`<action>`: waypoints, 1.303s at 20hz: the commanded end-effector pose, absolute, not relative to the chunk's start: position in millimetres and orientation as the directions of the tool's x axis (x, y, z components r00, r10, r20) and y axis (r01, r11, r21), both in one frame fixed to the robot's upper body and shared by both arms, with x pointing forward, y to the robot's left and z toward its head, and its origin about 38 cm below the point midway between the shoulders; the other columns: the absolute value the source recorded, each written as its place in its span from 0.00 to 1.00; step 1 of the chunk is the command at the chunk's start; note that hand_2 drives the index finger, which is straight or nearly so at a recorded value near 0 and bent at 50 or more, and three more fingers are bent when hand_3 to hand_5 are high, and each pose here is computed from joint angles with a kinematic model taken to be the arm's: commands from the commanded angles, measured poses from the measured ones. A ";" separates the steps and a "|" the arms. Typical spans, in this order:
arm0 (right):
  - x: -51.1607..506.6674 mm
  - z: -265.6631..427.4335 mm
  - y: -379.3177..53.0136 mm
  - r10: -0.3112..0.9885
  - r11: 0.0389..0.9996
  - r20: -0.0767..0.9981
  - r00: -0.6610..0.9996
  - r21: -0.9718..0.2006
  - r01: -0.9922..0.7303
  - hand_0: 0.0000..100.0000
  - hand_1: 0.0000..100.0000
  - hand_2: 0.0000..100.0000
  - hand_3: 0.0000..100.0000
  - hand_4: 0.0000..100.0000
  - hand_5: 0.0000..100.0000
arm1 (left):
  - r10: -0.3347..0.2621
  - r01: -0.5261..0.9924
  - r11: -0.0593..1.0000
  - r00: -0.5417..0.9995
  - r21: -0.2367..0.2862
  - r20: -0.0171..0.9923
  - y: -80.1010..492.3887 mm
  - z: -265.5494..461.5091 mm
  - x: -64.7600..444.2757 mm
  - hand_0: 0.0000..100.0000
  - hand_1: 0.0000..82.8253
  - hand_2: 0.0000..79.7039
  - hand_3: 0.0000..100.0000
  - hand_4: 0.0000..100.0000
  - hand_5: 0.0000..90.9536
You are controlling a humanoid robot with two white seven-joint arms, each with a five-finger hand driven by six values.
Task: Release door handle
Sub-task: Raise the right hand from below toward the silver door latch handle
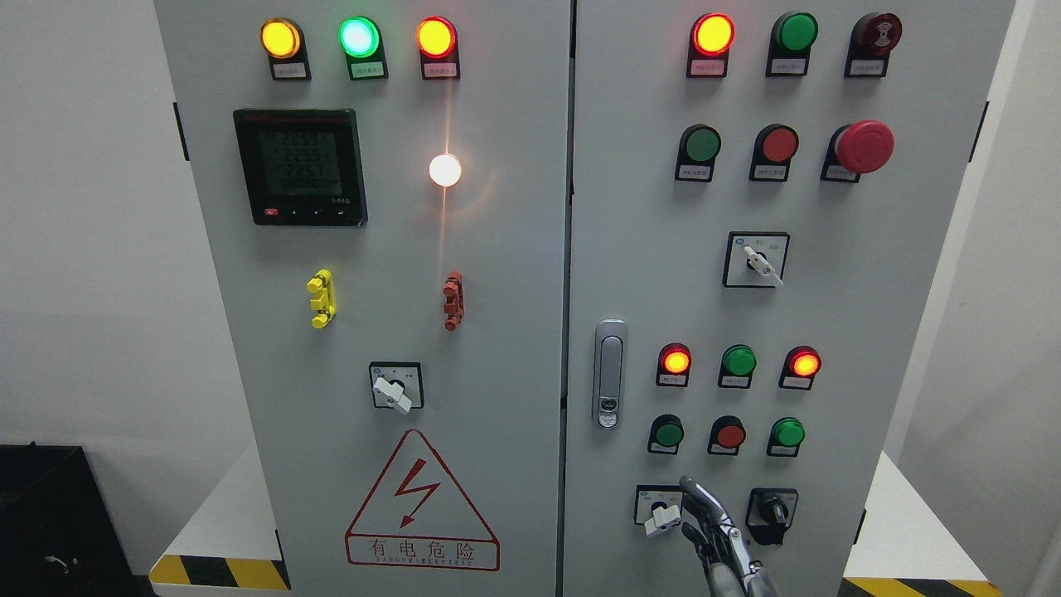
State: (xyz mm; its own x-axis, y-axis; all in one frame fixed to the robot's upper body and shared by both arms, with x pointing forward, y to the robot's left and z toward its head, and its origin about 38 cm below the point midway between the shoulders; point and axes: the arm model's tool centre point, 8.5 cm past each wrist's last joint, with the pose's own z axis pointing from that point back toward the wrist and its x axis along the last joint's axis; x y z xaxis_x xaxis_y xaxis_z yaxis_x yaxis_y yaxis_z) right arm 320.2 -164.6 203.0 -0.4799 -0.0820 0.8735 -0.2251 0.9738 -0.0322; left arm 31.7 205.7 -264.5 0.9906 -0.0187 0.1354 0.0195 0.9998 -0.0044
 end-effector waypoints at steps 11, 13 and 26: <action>319.7 202.1 -165.8 -0.097 0.974 0.875 -0.475 -0.014 -0.225 0.36 0.11 0.00 0.30 0.35 0.25 | -0.018 0.018 1.000 0.993 -0.004 0.118 205.8 -264.9 20.8 0.12 0.67 0.00 0.00 0.00 0.00; 319.5 202.5 -166.7 -0.088 0.975 0.874 -0.478 -0.023 -0.221 0.35 0.19 0.00 0.51 0.58 0.46 | -0.016 0.017 1.000 0.993 -0.004 0.118 205.8 -264.9 20.8 0.12 0.67 0.00 0.00 0.00 0.00; 324.9 216.6 -167.0 0.331 0.929 0.783 -0.527 -0.367 0.039 0.47 0.38 0.05 1.00 1.00 1.00 | -0.016 0.017 1.000 0.993 -0.004 0.118 205.8 -264.9 20.8 0.12 0.67 0.00 0.00 0.00 0.00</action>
State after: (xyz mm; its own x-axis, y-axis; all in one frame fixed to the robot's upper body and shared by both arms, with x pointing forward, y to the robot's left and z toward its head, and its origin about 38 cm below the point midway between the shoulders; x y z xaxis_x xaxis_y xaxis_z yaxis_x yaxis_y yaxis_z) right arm 321.8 -167.7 208.4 -0.5123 0.1598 0.8438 -0.0679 0.9719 -0.2253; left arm 31.7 205.7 -264.5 0.9906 -0.0187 0.1354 0.0195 0.9998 -0.0044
